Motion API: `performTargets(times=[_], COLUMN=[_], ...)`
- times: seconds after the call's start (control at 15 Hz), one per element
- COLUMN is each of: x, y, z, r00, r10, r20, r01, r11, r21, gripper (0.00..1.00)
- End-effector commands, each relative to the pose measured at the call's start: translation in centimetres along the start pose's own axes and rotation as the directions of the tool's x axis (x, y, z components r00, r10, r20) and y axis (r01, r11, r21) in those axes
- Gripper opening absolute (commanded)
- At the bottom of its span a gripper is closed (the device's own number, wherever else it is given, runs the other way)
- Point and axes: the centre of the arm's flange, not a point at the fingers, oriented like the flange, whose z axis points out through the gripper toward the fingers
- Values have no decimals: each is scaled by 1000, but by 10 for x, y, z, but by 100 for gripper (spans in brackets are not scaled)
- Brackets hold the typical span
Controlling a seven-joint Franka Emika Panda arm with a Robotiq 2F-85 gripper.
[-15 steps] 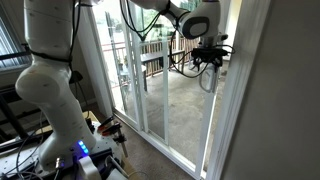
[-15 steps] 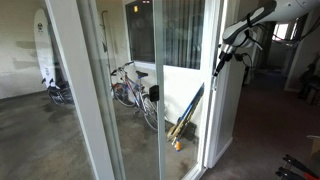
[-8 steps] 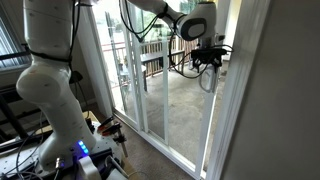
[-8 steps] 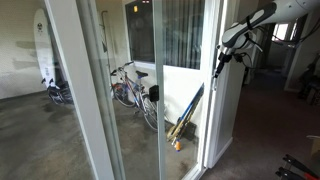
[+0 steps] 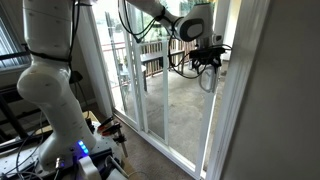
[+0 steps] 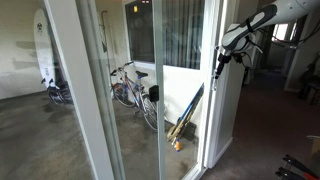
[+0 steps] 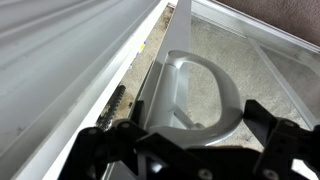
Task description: Open the door
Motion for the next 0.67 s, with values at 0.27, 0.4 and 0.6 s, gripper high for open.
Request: performTargets(times=[0.27,0.4,0.6], x=[45,49,52], y=[-46,-52,-61], z=[8,12,14], r00=[999,999,997], r10=[-43,-50,-71], r20=[4,16,44], r01=[43,50,71], r11=[999,999,997], r21=[8,3,-9], gripper=[100,100,100])
